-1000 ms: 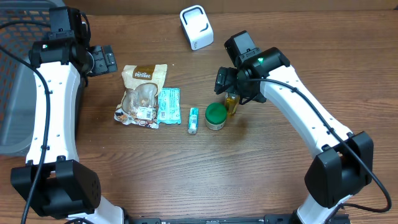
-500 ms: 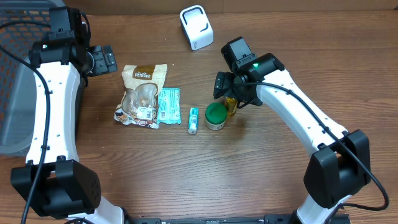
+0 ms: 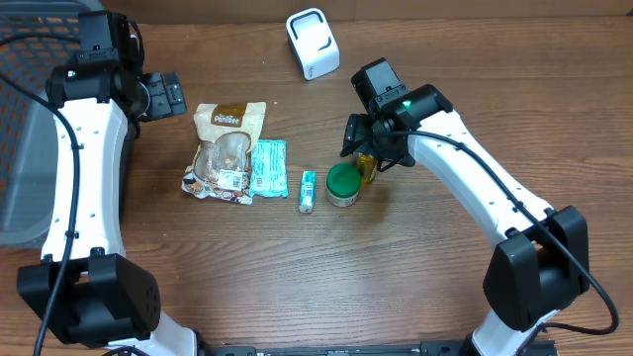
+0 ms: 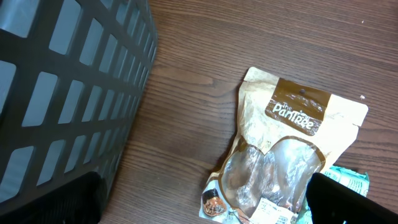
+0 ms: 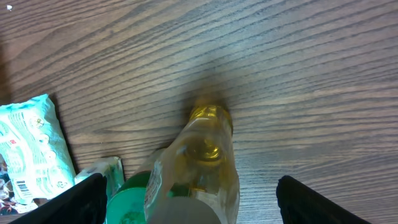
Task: Scan the item barcode
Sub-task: 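Lower the right gripper around the yellow bottle's neck and close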
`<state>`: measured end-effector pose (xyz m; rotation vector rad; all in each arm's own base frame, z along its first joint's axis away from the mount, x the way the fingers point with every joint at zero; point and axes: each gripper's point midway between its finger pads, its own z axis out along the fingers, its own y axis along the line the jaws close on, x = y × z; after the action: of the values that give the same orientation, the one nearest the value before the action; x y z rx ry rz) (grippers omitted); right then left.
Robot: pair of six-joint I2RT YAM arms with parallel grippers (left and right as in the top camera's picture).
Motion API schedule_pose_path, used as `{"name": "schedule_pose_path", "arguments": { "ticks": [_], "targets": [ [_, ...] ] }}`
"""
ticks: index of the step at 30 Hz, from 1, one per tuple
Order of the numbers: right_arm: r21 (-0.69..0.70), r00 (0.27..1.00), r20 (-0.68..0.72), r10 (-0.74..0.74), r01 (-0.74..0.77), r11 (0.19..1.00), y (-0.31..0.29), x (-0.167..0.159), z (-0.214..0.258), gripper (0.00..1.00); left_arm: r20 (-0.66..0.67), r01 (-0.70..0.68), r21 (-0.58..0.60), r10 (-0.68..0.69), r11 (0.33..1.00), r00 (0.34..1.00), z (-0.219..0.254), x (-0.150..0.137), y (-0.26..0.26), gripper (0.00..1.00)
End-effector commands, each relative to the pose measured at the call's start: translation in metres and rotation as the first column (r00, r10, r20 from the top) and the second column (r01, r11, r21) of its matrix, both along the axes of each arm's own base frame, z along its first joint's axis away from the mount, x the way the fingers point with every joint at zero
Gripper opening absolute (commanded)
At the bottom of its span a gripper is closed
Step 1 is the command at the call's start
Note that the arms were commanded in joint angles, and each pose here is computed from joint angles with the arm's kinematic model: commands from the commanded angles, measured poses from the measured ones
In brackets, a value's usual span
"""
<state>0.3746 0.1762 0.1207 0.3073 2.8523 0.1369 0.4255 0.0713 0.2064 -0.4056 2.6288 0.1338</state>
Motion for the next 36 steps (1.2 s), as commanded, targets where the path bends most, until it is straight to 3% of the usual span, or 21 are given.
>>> {"name": "schedule_pose_path", "arguments": {
  "ticks": [1,36],
  "targets": [
    [-0.022,1.0,-0.007,-0.002,0.002,1.0,-0.0016,-0.0017,-0.0047,0.84,0.016,-0.011,0.016,0.011,1.0,1.0,0.0067,0.0014,0.006,1.0],
    [-0.034,1.0,-0.027,0.004,-0.005,0.999,-0.004,-0.0063,-0.0066,0.79,0.016,-0.011,0.016,0.011,1.0,1.0,0.0067,0.0014,0.006,1.0]
  ]
}}
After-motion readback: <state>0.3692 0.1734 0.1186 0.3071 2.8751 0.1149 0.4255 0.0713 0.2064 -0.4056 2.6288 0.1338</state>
